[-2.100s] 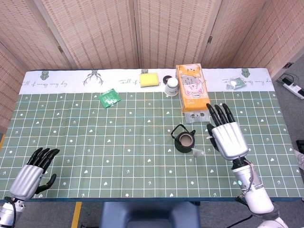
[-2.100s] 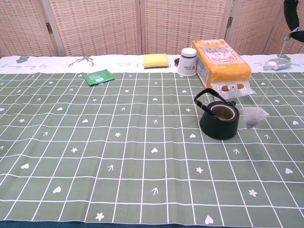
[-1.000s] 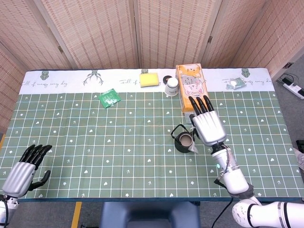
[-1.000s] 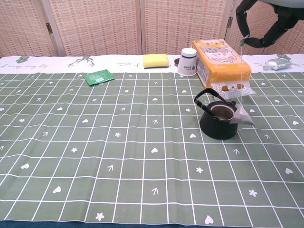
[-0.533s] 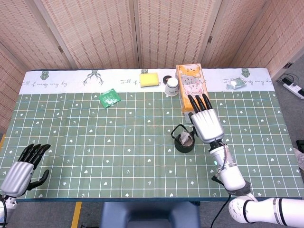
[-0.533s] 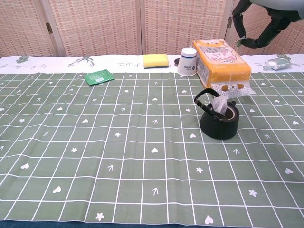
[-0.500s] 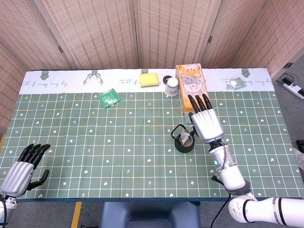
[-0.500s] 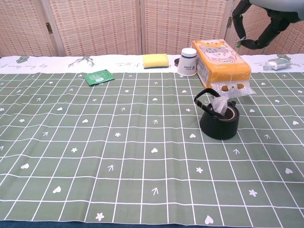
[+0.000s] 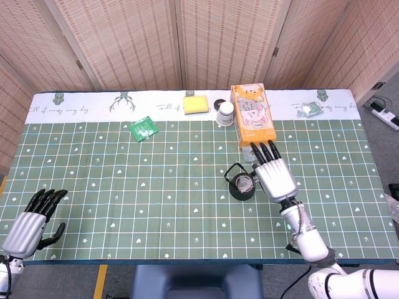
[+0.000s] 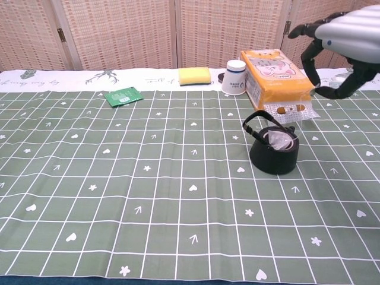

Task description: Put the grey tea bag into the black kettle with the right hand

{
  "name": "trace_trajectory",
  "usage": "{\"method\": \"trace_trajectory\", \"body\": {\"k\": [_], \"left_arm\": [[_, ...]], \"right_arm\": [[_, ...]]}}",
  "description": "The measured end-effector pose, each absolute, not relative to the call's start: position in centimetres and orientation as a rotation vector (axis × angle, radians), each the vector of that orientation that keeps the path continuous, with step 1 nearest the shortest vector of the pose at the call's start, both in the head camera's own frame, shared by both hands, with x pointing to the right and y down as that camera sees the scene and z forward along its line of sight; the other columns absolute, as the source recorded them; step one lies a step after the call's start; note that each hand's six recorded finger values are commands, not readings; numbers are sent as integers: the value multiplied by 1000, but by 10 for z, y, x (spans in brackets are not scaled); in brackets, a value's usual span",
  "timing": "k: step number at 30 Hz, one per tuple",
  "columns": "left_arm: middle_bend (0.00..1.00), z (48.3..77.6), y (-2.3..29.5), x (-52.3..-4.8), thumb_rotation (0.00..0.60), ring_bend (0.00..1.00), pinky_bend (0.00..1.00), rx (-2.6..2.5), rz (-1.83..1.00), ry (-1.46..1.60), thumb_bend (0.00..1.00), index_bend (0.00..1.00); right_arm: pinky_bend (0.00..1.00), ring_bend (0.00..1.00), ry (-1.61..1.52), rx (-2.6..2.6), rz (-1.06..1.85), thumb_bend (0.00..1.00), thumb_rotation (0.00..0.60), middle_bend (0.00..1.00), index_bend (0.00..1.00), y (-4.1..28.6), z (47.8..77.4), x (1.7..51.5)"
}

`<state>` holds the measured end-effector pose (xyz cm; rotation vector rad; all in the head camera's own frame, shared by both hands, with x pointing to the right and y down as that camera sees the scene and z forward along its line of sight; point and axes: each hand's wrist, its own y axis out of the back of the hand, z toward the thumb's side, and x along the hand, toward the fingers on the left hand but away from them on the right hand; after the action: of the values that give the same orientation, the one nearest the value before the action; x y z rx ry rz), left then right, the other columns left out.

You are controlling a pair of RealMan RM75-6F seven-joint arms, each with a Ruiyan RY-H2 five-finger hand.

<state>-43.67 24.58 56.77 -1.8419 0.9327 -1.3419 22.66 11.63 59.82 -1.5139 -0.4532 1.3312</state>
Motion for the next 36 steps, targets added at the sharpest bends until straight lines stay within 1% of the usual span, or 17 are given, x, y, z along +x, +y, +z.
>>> {"method": "trace_trajectory", "body": {"k": [9,17,18,20,22,24,25,27,31,35,36], "left_arm": [[73,571,247,-435,600,42,0,-1835,-1353,914,455,0],[74,573,248,-434,600,42,0,-1833,-1360,907,456,0],[74,573,248,-434,600,42,0,-1832,-1361,906,457,0],[73,574,249,-433,600,42,0,-1832,-1363,906,457,0],[73,574,249,-433,600,43,0,-1831,-1365,906,457,0],[73,573,249,-433,600,44,0,-1830,-1363,908,458,0],[73,573,248,-433,600,44,0,-1830,-1363,909,458,0],[73,573,248,-434,600,45,0,-1831,-1364,910,458,0],[73,572,248,-434,600,45,0,-1831,-1360,918,458,0],[73,571,247,-435,600,45,0,-1830,-1357,926,458,0],[74,571,247,-435,600,45,0,-1830,-1357,926,459,0]], "right_arm": [[0,69,-385,-1498,1372,428,600,79,620,142,617,250],[0,65,-312,-1521,1336,428,600,68,615,182,624,264],[0,59,-301,-1522,1338,428,600,53,596,188,624,267],[0,37,-276,-1524,1360,428,600,18,505,201,627,275],[0,8,-254,-1520,1389,428,600,0,344,209,629,281],[0,0,-233,-1514,1422,428,600,0,191,214,630,285],[0,0,-216,-1507,1445,428,600,0,130,217,631,288],[0,0,-195,-1501,1480,428,600,0,76,221,632,291],[0,0,-185,-1514,1512,428,600,0,15,225,629,291],[0,0,-192,-1538,1516,427,600,0,0,228,620,289],[0,23,-202,-1549,1515,427,600,0,0,227,617,288]]}}
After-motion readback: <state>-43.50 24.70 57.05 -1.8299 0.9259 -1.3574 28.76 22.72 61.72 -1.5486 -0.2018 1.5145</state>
